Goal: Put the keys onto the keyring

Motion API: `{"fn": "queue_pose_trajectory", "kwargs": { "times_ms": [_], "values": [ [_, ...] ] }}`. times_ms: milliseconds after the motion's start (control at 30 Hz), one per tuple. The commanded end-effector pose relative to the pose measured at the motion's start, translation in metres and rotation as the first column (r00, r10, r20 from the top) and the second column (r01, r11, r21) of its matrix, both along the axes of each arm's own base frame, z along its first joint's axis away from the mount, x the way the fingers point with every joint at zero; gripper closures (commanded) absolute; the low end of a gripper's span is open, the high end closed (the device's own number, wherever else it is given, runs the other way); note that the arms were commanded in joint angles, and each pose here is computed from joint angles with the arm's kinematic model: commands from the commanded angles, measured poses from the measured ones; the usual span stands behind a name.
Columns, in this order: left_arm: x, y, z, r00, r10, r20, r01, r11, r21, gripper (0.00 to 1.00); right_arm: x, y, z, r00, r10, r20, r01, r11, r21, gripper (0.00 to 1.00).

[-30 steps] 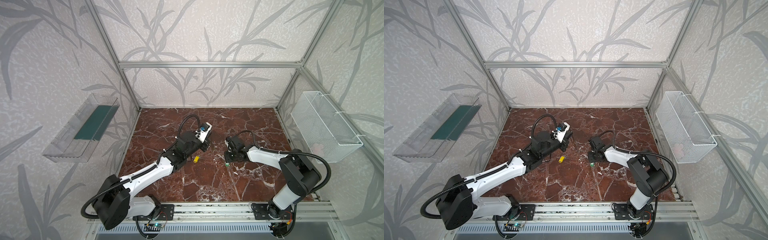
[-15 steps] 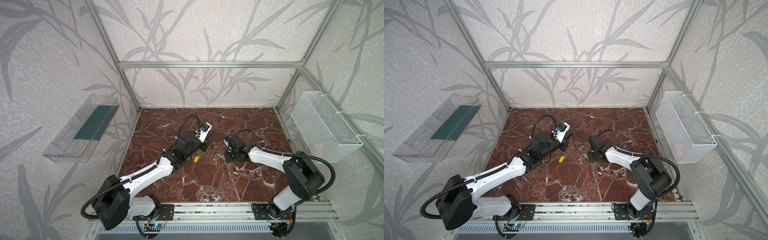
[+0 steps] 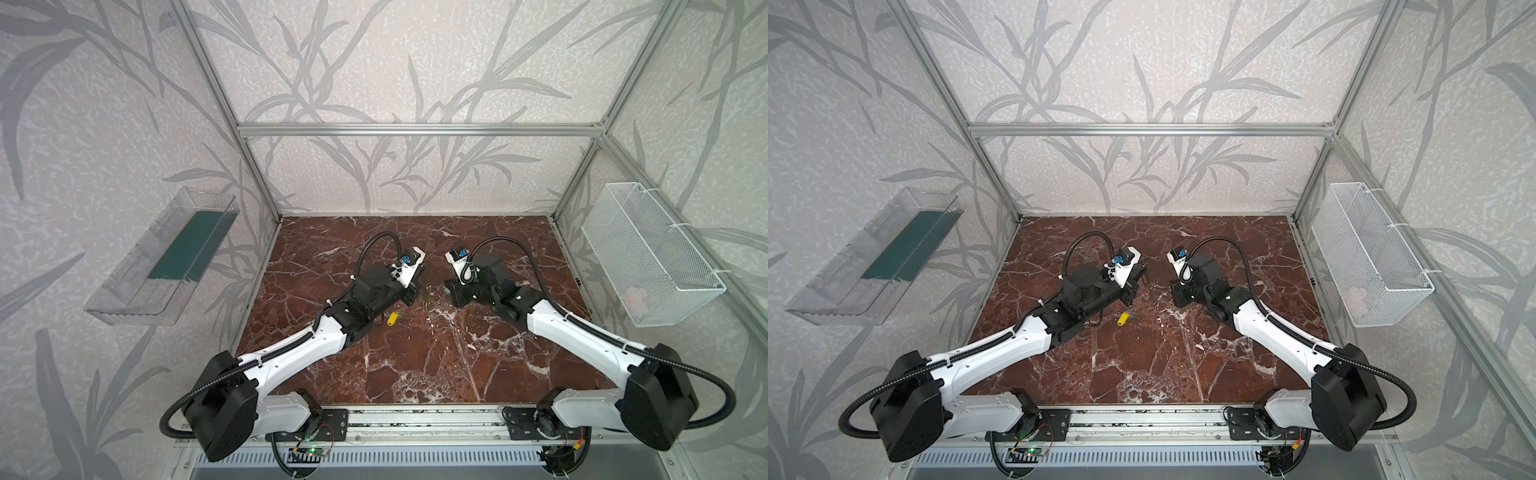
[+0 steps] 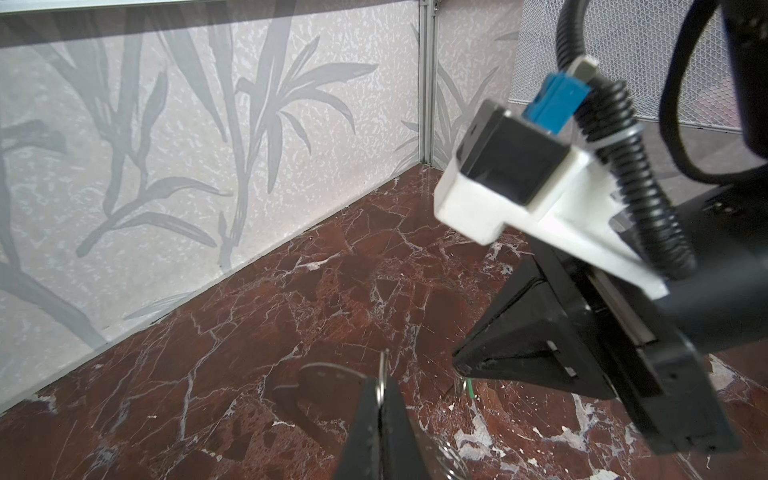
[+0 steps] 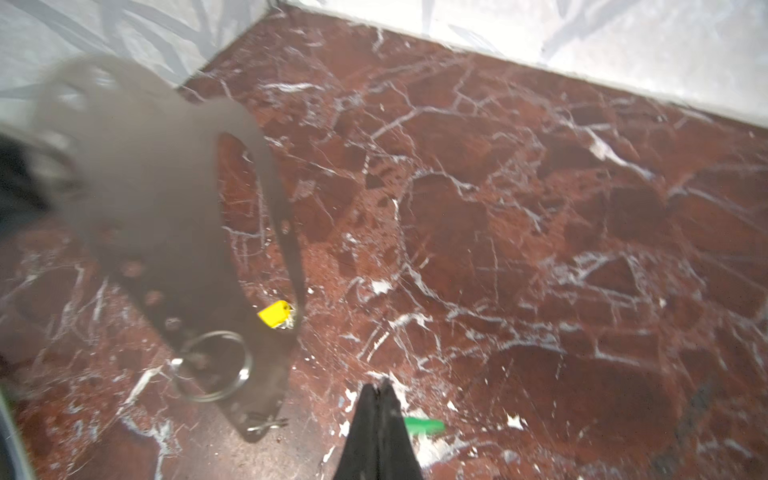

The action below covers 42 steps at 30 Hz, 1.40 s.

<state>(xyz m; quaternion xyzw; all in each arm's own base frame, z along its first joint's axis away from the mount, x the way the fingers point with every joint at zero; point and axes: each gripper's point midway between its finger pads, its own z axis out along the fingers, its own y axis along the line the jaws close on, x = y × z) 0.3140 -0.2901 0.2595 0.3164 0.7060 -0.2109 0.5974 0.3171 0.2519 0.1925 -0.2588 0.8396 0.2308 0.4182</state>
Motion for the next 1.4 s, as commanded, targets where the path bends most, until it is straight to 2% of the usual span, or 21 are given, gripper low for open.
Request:
{"fn": "queue_pose_trajectory", "kwargs": {
  "times_ms": [0,267,433,800,1367],
  "values": [
    [-0.009,-0.004,0.015,0.998,-0.04,0.042,0.041,0.999,-0.029,1.0,-0.006,0.02,0.05,0.98,0.143,0.135,-0.158,0.981,0.111,1.0],
    [-0.017,-0.009,0.012,0.996,-0.079,0.042,0.08,0.997,-0.02,1.0,-0.022,0.025,0.101,0.936,0.248,0.25,-0.309,0.919,0.246,1.0],
    [-0.024,-0.012,0.015,0.993,-0.112,0.048,0.113,0.993,-0.022,1.0,-0.027,0.028,0.119,0.914,0.293,0.281,-0.368,0.89,0.27,1.0],
    [-0.026,-0.012,0.019,0.992,-0.107,0.069,0.108,0.994,-0.018,1.0,-0.031,0.034,0.123,0.9,0.335,0.278,-0.411,0.865,0.289,1.0],
    [-0.027,-0.004,0.03,0.99,-0.056,0.129,0.063,0.997,-0.046,1.0,-0.026,0.033,0.118,0.912,0.314,0.265,-0.384,0.88,0.279,1.0]
  ]
}}
